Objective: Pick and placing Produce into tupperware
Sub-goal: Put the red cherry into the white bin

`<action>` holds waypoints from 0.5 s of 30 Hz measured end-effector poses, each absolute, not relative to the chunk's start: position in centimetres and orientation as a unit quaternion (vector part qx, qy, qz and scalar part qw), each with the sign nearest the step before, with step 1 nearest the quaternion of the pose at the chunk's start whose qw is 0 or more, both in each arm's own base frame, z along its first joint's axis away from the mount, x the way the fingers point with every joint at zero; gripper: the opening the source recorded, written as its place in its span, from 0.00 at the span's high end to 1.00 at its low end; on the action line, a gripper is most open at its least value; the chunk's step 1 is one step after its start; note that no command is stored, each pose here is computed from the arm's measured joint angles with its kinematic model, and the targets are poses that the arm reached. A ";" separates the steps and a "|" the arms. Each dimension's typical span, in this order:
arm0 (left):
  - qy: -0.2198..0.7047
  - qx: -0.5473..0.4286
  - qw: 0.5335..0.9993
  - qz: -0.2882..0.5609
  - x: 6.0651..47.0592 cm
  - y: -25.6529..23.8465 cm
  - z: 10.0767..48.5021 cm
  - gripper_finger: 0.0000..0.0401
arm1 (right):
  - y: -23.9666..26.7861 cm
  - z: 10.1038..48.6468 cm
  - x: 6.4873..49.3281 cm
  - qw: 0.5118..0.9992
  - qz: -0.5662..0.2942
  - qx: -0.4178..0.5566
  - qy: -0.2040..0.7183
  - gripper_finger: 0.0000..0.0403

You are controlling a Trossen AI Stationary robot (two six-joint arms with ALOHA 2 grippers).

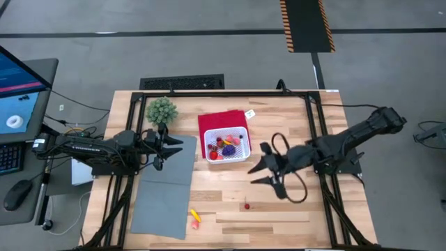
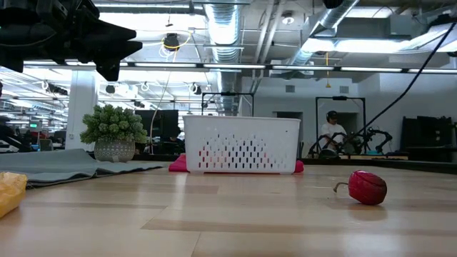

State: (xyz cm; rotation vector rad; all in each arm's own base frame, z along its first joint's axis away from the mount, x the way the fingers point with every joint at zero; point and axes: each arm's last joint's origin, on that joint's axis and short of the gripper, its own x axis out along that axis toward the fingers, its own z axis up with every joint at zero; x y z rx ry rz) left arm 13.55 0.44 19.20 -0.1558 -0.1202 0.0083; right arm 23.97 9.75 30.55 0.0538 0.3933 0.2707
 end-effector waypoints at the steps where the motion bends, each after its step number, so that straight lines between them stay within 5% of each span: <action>1: -0.060 -0.077 0.995 0.005 13.6 0.4 19.2 0.70 | 10.2 30.1 24.1 0.971 0.132 0.026 0.197 0.56; 15: -0.061 -0.076 0.995 0.006 13.6 0.4 19.2 0.70 | 14.8 21.0 27.3 0.910 0.115 0.107 0.383 0.60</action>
